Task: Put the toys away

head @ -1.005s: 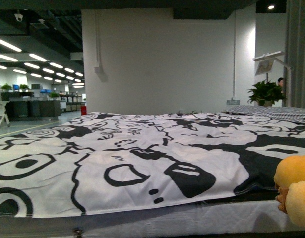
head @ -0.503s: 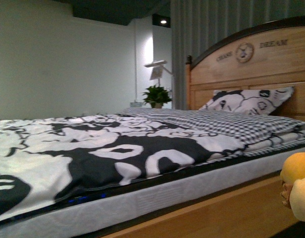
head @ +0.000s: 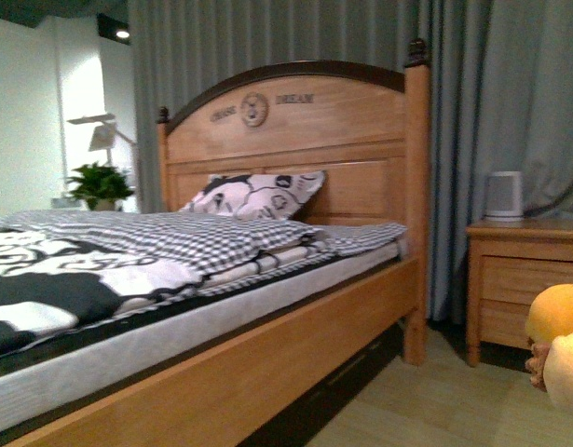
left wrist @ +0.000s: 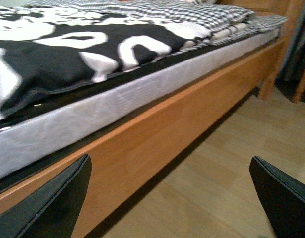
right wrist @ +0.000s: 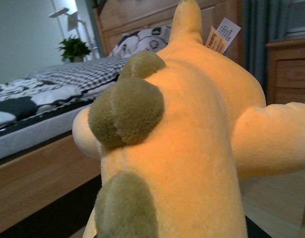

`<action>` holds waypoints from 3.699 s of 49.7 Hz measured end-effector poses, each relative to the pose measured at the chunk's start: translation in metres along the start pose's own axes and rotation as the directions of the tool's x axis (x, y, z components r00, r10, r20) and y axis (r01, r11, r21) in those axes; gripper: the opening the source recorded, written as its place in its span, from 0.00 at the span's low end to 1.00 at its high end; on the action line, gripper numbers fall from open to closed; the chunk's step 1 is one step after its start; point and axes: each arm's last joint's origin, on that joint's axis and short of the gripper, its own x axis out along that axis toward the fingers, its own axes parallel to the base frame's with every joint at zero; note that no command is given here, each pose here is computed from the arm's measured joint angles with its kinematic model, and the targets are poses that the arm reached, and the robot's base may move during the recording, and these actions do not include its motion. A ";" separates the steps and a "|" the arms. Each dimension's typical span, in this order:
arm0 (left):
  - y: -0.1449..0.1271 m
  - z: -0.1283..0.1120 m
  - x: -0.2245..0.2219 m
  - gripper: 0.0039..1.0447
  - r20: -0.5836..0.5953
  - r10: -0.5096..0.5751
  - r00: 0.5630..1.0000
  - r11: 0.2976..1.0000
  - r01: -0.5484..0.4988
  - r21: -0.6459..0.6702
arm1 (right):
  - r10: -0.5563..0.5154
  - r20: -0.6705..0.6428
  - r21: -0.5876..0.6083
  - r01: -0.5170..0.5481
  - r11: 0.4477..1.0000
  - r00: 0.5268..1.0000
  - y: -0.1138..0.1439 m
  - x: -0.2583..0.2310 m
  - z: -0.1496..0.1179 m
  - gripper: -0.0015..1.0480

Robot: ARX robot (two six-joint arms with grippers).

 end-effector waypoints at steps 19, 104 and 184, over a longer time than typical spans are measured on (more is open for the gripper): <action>0.000 0.000 0.000 0.95 0.000 0.000 1.000 1.000 0.000 0.000 | 0.000 0.001 0.000 0.000 1.000 1.000 0.000 0.000 0.000 0.19; 0.000 0.000 0.000 0.95 0.001 -0.001 1.000 1.000 0.001 0.000 | 0.004 0.004 0.000 -0.004 1.000 1.000 0.000 0.000 0.000 0.19; 0.000 0.000 0.000 0.95 0.001 0.002 1.000 1.000 -0.002 0.000 | 0.010 0.002 0.001 -0.010 1.000 1.000 0.000 0.000 0.000 0.19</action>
